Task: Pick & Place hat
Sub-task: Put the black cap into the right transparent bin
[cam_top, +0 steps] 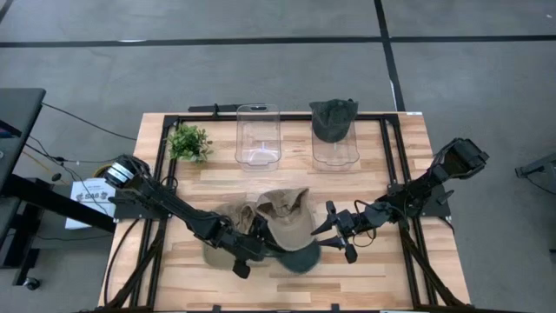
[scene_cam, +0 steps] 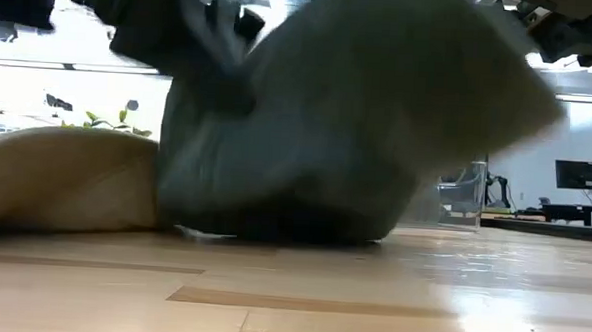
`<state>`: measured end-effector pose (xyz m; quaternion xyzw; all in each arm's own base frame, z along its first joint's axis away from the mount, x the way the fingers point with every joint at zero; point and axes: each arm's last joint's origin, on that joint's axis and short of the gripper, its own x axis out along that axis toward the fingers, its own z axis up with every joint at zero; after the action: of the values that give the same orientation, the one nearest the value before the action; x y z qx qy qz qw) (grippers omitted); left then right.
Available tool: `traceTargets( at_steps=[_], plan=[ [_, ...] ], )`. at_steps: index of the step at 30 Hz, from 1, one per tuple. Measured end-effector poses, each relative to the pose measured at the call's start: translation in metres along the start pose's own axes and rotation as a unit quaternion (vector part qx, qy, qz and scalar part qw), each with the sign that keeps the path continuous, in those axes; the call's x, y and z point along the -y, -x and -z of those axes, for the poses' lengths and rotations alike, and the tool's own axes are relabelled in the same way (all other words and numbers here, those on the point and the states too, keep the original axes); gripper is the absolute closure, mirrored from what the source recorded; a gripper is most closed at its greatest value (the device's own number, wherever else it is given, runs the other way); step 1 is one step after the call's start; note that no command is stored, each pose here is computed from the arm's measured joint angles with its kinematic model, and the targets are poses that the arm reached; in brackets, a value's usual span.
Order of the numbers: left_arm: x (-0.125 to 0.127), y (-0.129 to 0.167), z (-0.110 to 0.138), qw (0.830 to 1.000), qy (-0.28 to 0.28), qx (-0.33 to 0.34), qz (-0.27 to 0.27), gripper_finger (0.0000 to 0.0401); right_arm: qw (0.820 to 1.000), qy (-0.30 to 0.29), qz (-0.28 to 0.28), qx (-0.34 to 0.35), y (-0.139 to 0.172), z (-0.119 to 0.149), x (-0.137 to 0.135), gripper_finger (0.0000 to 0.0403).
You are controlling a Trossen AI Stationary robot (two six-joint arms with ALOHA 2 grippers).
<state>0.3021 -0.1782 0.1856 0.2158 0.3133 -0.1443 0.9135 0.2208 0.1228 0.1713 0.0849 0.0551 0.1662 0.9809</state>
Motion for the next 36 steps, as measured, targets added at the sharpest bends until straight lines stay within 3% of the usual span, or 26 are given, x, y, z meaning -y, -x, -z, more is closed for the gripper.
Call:
traceTargets(
  at_steps=[6, 14, 20, 28, 36],
  plan=[
    [-0.029, 0.059, -0.033, 0.992, 0.050, 0.111, -0.034, 0.0388, 1.000, -0.001, -0.001, 0.003, 0.000, -0.001, 0.000, 0.0269],
    [-0.065, 0.124, -0.052, 0.961, 0.137, 0.227, -0.074, 0.0388, 1.000, -0.001, -0.001, 0.004, 0.000, -0.001, 0.000, 0.0269],
    [-0.076, 0.135, -0.051, 0.949, 0.179, 0.236, -0.107, 0.0389, 1.000, -0.003, -0.003, 0.017, 0.000, -0.003, -0.001, 0.0269],
    [-0.081, 0.121, -0.053, 0.936, 0.221, 0.249, -0.116, 0.0389, 0.999, 0.004, -0.004, 0.047, 0.000, -0.008, -0.003, 0.0269],
    [-0.086, 0.125, -0.071, 0.890, 0.248, 0.357, -0.134, 0.0389, 0.997, 0.055, 0.051, 0.034, -0.010, -0.016, -0.014, 0.0299]
  ],
)
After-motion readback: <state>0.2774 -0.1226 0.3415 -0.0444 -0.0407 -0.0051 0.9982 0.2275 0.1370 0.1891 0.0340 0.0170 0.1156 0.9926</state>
